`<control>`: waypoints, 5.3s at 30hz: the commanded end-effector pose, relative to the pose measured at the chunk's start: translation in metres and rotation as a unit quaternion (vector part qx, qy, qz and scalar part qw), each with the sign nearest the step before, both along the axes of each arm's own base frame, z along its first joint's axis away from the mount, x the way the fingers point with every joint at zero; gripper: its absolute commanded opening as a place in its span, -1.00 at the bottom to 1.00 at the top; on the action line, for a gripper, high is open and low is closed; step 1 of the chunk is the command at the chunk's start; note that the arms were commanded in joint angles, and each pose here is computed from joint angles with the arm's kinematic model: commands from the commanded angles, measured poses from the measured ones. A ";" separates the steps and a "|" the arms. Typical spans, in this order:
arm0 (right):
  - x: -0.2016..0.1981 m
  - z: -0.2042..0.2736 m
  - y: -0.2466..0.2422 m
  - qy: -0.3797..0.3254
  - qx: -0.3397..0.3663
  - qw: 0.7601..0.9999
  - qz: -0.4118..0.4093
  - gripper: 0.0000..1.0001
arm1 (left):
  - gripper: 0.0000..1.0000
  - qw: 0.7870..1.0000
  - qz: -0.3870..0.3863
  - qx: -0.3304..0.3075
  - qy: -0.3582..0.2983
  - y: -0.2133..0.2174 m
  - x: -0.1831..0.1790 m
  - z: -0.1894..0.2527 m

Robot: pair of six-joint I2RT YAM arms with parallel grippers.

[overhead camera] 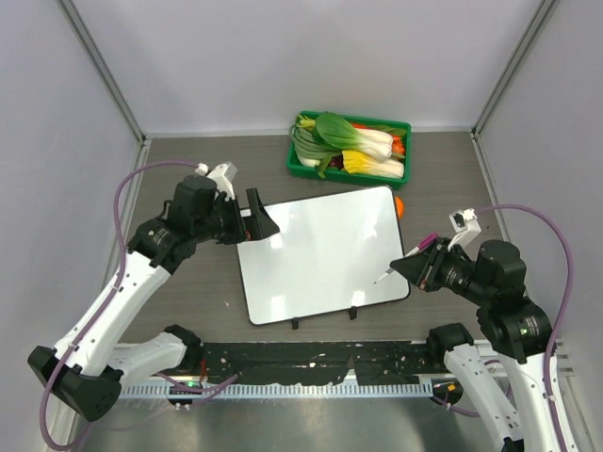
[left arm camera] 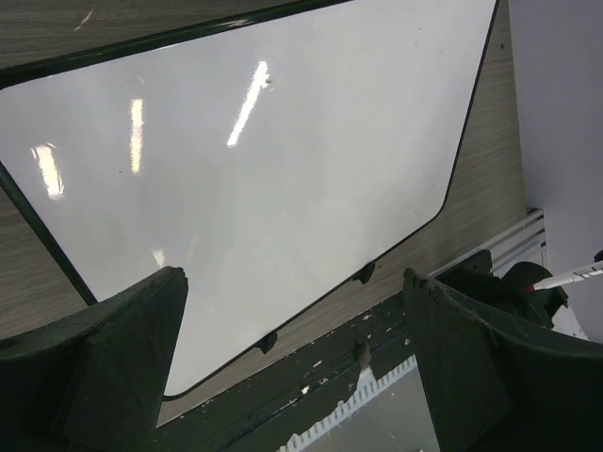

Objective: Write a sentence on the whiteboard
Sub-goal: Hold the whiteboard at the center of the board.

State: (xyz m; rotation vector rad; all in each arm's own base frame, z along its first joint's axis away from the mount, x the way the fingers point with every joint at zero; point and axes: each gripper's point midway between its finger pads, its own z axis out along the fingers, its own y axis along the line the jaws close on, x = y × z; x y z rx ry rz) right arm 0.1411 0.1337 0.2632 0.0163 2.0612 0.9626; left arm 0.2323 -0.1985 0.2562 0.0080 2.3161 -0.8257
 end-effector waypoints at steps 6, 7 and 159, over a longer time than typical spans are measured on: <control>0.030 0.015 -0.005 -0.049 -0.048 0.998 0.000 -0.99 | 0.99 0.999 -0.007 0.018 -0.047 0.007 0.008 0.016; 0.033 0.017 -0.005 -0.053 -0.051 0.997 0.000 -0.99 | 0.99 0.998 -0.003 0.011 -0.056 0.006 0.012 0.020; 0.084 -0.009 0.087 -0.114 -0.047 0.988 0.096 -0.99 | 0.99 0.991 0.076 0.105 0.022 0.060 0.005 -0.090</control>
